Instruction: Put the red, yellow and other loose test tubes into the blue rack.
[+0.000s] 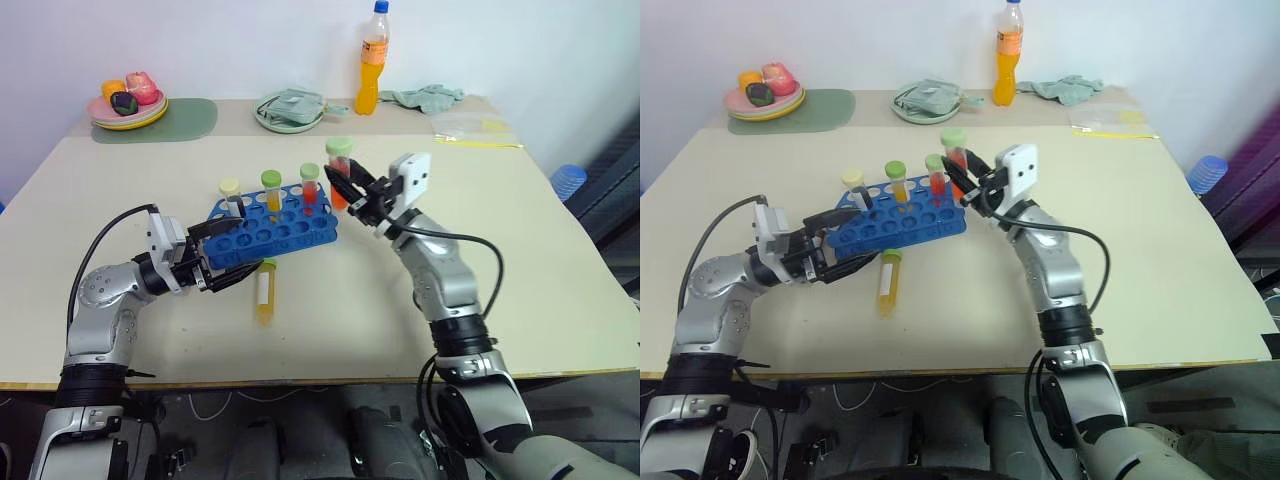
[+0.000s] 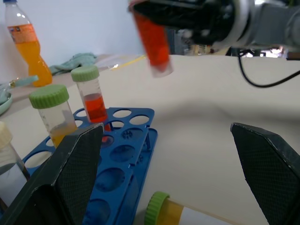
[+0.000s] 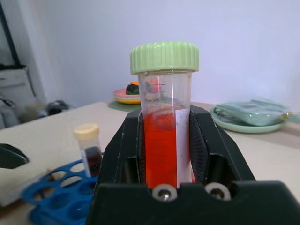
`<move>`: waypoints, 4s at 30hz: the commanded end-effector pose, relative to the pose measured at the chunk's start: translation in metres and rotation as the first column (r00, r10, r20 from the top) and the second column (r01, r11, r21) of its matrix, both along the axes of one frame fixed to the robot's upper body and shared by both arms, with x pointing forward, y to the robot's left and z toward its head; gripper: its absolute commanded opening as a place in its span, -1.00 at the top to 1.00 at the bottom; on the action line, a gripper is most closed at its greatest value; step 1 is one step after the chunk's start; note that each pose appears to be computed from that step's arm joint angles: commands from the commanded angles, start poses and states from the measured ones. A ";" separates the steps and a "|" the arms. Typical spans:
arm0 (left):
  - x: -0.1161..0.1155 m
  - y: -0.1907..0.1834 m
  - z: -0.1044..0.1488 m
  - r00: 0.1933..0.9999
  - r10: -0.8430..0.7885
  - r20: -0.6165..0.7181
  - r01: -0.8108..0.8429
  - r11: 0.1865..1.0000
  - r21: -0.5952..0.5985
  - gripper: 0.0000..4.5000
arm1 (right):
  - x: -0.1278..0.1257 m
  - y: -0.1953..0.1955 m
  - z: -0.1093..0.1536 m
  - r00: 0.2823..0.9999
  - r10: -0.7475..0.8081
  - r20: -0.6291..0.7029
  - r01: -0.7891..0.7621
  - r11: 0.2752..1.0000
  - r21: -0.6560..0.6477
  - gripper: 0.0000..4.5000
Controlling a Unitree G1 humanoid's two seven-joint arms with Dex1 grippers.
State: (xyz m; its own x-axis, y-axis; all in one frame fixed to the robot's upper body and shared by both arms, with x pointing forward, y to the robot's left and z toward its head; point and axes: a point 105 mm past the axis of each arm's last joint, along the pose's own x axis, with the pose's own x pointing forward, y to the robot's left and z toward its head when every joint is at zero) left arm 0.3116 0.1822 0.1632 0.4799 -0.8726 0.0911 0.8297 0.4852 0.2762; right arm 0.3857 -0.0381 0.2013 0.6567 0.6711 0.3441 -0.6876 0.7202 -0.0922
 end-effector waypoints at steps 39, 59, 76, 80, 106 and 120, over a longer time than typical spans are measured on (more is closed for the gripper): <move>-0.009 0.014 0.024 0.998 0.026 0.058 -0.028 0.999 0.035 -1.00 | 0.017 0.039 -0.030 0.996 -0.074 0.047 0.070 0.993 0.092 0.66; -0.011 0.010 0.029 0.998 0.028 0.060 -0.030 0.999 0.033 -1.00 | 0.023 0.030 -0.036 0.992 -0.122 0.024 0.120 0.989 0.089 0.66; -0.010 0.012 0.025 0.998 0.024 0.057 -0.026 0.999 0.033 -1.00 | 0.016 0.027 -0.047 0.994 -0.110 0.020 0.108 0.991 0.083 0.66; -0.010 0.012 0.024 0.998 0.023 0.055 -0.024 0.999 0.033 -1.00 | 0.017 0.030 -0.049 0.997 -0.080 -0.017 0.082 0.991 0.109 0.44; -0.012 0.006 0.015 1.000 -0.012 0.007 0.012 0.999 0.035 -1.00 | -0.065 -0.071 0.020 0.996 -0.080 0.029 0.081 0.997 -0.014 -0.99; -0.029 -0.001 0.014 0.997 -0.054 -0.047 0.058 0.995 0.081 -1.00 | -0.144 -0.108 0.029 0.892 0.419 -0.172 -0.453 0.814 -0.364 -0.99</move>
